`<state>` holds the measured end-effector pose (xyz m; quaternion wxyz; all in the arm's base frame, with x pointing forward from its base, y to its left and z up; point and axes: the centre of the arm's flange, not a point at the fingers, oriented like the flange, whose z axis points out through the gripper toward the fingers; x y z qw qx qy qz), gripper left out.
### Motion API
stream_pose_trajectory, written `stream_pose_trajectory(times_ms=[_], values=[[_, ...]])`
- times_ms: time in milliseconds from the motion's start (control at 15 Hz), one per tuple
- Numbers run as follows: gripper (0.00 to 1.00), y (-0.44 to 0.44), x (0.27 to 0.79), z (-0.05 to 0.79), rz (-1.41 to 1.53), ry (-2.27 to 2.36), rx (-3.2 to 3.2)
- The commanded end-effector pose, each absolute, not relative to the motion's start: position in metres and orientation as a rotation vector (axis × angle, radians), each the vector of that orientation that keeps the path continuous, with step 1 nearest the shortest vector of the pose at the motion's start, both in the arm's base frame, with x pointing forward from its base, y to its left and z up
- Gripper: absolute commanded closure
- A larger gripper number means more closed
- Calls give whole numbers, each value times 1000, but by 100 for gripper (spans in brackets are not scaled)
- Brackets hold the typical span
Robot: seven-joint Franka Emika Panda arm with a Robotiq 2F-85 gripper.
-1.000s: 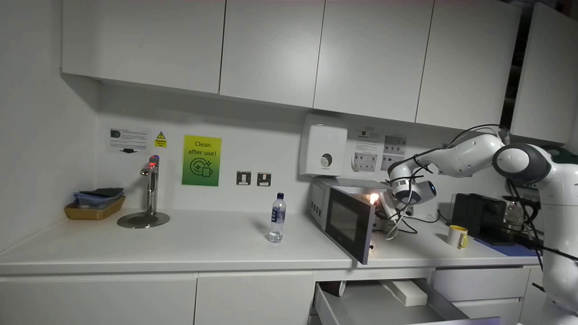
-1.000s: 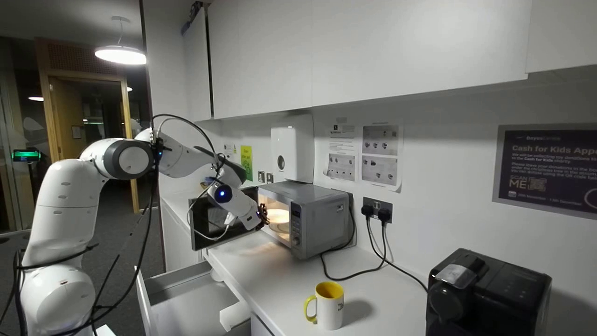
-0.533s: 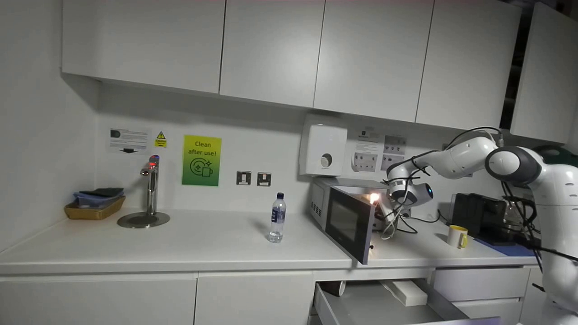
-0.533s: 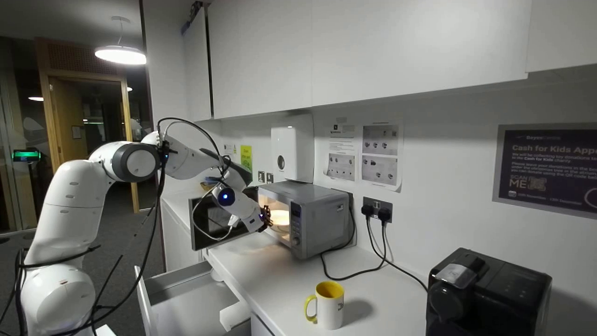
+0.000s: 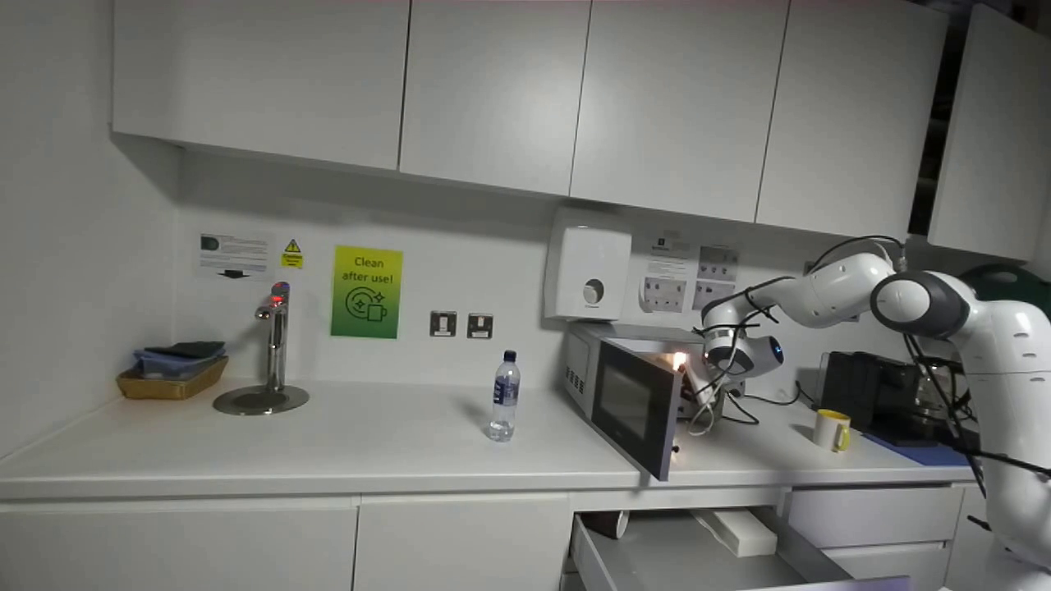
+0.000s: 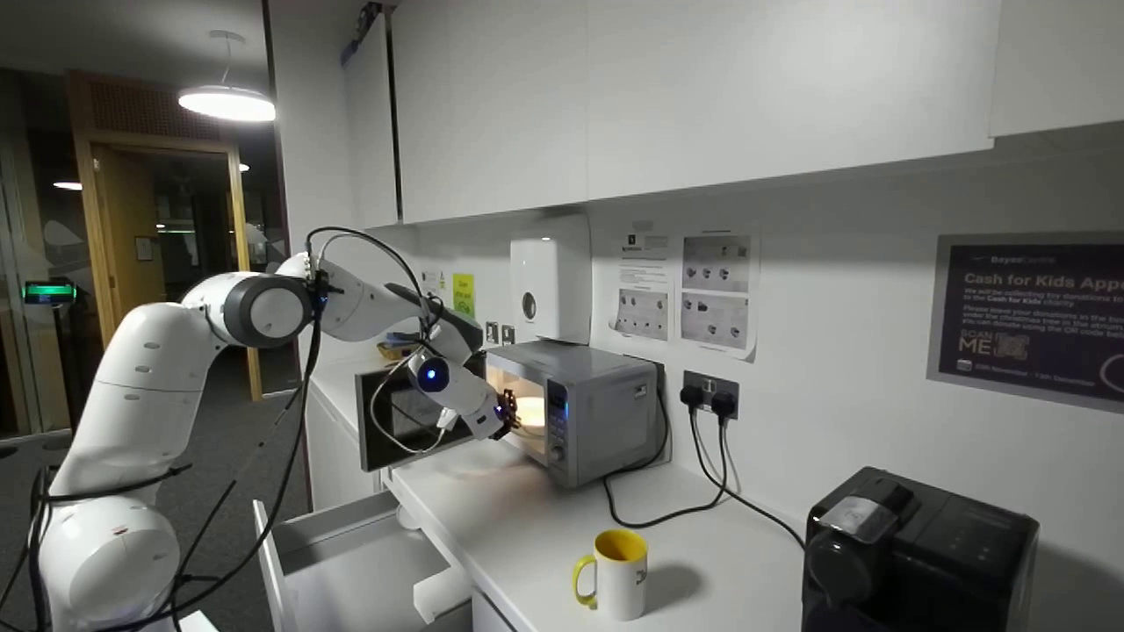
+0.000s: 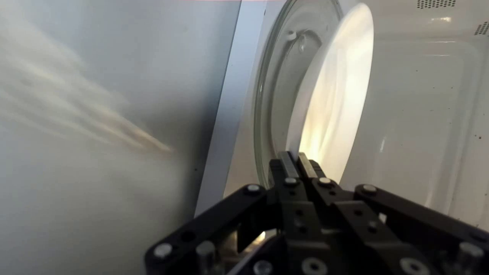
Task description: Move the white plate into the microwave
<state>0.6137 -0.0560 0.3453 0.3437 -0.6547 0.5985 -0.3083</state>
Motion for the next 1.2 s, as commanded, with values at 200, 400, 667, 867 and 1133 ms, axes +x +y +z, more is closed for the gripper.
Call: stream_pose_trajectory(times_ms=[200,400,667,867,1133], values=[[99,-48,633,346,-849,1532,-1702],[99,-45,640,345,-854,1522,-1710],[99,-46,649,343,-866,1517,-1712],[99,-48,655,341,-874,1517,-1712],[99,-50,662,339,-882,1514,-1714]])
